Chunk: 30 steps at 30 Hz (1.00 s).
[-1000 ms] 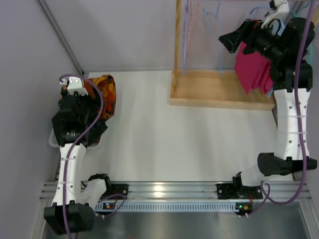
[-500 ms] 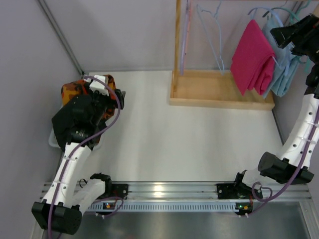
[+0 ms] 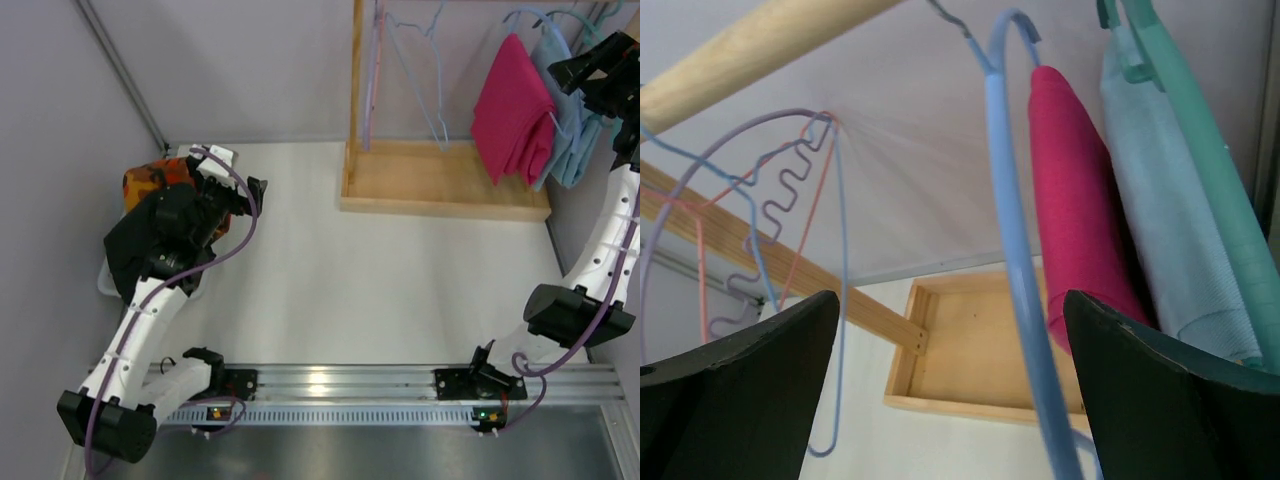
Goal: Remove the trousers from the hanger
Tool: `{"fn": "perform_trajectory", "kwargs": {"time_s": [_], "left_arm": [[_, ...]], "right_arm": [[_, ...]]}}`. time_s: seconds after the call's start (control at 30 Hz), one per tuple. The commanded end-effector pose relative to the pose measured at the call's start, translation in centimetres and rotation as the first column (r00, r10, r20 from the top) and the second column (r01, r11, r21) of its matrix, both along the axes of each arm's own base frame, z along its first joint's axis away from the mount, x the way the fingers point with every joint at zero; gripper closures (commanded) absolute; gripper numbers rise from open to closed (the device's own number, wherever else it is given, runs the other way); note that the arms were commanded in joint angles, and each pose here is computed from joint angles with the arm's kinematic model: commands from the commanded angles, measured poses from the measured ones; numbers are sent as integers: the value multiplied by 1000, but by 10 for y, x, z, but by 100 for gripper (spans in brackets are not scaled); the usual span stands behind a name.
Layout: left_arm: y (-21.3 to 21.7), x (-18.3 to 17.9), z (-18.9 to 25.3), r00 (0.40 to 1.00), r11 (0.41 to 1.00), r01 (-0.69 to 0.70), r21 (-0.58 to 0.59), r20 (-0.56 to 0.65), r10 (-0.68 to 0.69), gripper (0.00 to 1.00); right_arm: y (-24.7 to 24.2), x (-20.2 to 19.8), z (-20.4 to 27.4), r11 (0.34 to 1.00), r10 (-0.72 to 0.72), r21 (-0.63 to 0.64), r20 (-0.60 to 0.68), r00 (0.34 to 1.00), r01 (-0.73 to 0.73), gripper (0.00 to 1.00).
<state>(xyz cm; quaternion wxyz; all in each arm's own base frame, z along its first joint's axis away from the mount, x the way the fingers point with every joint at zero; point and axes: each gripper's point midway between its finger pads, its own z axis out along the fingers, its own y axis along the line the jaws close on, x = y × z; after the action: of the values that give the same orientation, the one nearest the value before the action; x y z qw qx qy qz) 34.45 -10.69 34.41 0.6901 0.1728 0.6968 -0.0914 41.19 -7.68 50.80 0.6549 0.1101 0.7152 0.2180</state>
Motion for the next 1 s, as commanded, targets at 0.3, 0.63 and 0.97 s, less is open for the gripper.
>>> {"fn": "perform_trajectory", "kwargs": {"time_s": [0.3, 0.63, 0.97], "left_arm": [[3, 2, 47, 991, 1000, -15, -21, 131, 17, 2], [-3, 2, 46, 993, 999, 1, -46, 118, 4, 2], [-5, 2, 43, 994, 999, 4, -41, 112, 1, 2]], "right_arm": [[19, 10, -25, 994, 86, 73, -39, 996, -83, 24], [60, 25, -12, 892, 315, 317, 77, 946, -323, 51], [77, 37, 21, 828, 393, 350, 197, 898, -439, 76]]}}
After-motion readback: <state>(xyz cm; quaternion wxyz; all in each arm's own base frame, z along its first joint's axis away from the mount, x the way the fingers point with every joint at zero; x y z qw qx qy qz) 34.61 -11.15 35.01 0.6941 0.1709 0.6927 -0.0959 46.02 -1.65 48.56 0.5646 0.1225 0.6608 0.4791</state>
